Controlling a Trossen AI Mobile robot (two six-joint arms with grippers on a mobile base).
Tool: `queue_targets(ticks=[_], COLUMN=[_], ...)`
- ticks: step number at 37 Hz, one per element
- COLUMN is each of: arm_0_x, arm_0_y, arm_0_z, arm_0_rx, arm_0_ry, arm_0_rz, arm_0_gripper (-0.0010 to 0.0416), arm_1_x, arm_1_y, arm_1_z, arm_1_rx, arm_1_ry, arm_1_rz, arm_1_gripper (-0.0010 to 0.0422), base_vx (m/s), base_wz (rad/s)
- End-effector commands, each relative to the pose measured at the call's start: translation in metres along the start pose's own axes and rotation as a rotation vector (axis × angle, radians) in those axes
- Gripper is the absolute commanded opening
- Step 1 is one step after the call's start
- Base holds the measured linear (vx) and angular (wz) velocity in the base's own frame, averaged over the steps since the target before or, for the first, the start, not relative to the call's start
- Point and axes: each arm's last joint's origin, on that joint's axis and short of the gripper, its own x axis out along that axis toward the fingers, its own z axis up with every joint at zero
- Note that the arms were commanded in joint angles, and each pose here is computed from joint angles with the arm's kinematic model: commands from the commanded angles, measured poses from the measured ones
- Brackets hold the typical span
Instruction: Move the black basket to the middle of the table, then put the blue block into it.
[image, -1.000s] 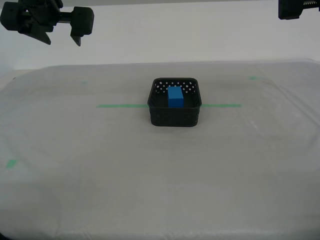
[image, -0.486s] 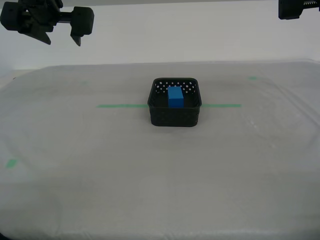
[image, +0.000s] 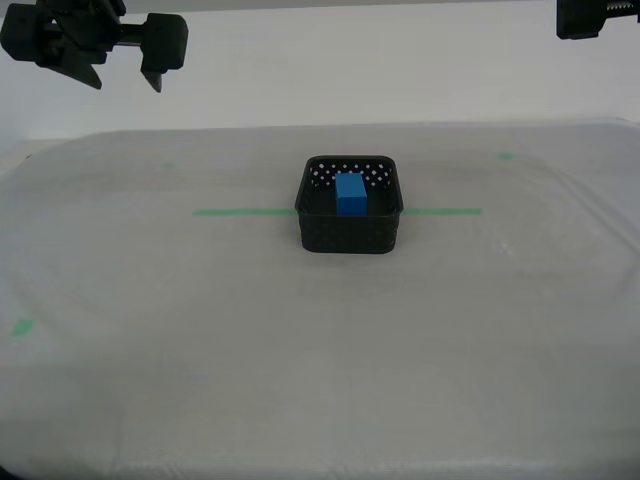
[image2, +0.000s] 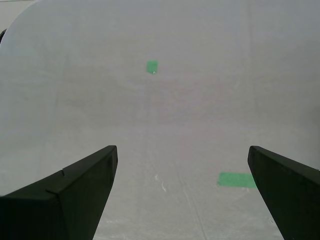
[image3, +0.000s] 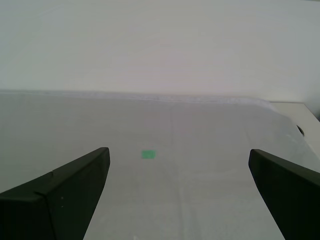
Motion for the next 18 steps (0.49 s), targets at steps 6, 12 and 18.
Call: queue_targets(ticks=[6,12,18], arm_0_x=[-0.0001,-0.0001,-0.0001], arm_0_y=[-0.0002,-0.0003,-0.0002], arm_0_z=[0.0006,0.0006,0.0006], arm_0_rx=[0.000,0.000,0.000], arm_0_ry=[-0.004,-0.004,-0.004], arm_0_rz=[-0.001,-0.001,-0.001], arm_0_gripper=[0.0389,0.0390,0.0390], arm_1_x=[0.0000,0.0000,0.0000], arm_1_y=[0.0001,0.0001,0.0001], arm_1_z=[0.0001,0.0001,0.0001], arm_1_rx=[0.002,0.002,0.002], arm_1_ry=[0.000,0.000,0.000], arm_1_rz=[0.001,0.001,0.001], arm_1_gripper=[0.0357,0.0357,0.0357], base_vx=[0.000,0.000,0.000], base_wz=[0.000,0.000,0.000])
